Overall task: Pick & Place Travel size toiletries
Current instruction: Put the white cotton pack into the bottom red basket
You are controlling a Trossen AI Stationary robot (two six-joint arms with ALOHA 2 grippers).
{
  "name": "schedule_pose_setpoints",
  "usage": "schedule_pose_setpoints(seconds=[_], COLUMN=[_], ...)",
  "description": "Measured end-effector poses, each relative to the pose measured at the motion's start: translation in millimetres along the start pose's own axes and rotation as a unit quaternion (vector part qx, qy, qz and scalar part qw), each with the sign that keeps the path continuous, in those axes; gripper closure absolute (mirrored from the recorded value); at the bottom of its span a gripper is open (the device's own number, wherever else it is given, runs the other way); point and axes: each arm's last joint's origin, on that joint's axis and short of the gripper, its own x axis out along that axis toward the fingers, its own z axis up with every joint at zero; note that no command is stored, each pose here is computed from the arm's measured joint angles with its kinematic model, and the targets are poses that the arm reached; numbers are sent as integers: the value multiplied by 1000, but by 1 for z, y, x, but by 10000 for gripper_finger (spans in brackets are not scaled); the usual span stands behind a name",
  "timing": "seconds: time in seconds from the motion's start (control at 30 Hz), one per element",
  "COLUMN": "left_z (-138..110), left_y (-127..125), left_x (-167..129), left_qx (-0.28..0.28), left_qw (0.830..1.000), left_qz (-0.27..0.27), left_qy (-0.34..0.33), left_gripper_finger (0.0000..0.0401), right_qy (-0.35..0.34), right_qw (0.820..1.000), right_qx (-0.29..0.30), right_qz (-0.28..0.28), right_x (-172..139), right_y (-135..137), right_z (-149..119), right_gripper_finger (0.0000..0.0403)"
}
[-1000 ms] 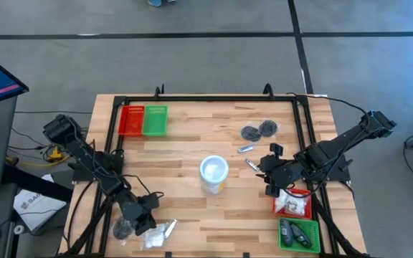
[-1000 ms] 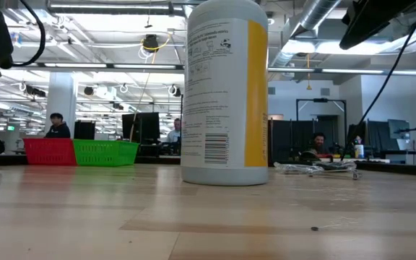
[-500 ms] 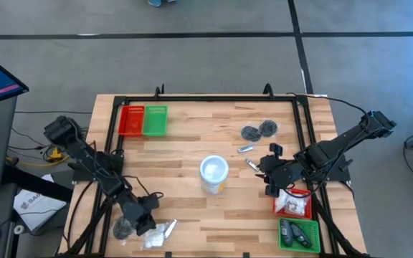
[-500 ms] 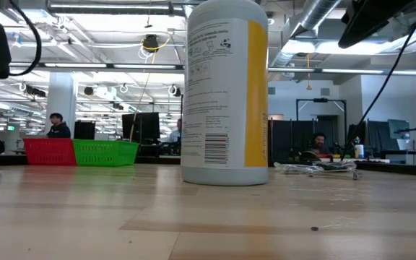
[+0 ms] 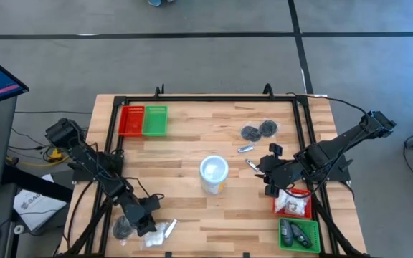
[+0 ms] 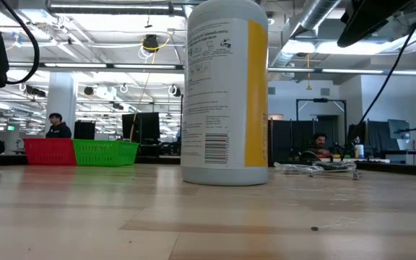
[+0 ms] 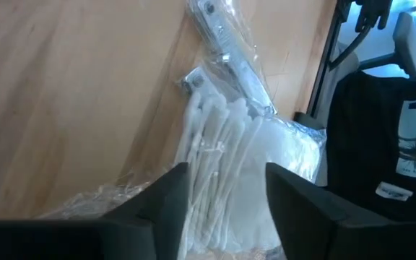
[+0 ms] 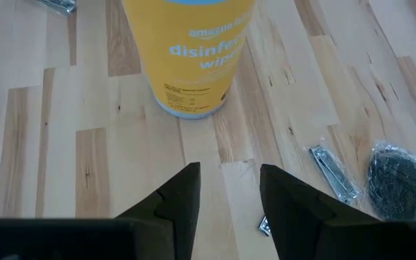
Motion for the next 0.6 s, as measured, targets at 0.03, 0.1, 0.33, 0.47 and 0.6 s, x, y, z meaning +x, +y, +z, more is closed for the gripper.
schedule_pose_setpoints(seconds=[0.03,0.1,0.33,0.47,0.6], left_z=[1,3,6,4,3], left_y=[0,-1,-4,-2,2], left_x=[0,-1,-6,-6,-3], left_qx=[1,10,37,36,37], left_qw=[1000,1000,999,999,999], left_qz=[0,-3,-12,2,14], left_qy=[-1,-5,-28,-23,-19], left_gripper_finger=[212,201,197,207,219], right_qy=[0,0,0,-1,-1], right_qw=[1000,1000,1000,1000,1000], right_qx=[0,0,0,0,1], right_qz=[0,0,0,1,1], right_x=[0,0,0,0,0], right_y=[0,0,0,0,0], right_z=[0,0,0,0,0], right_gripper_finger=[269,270,269,270,268])
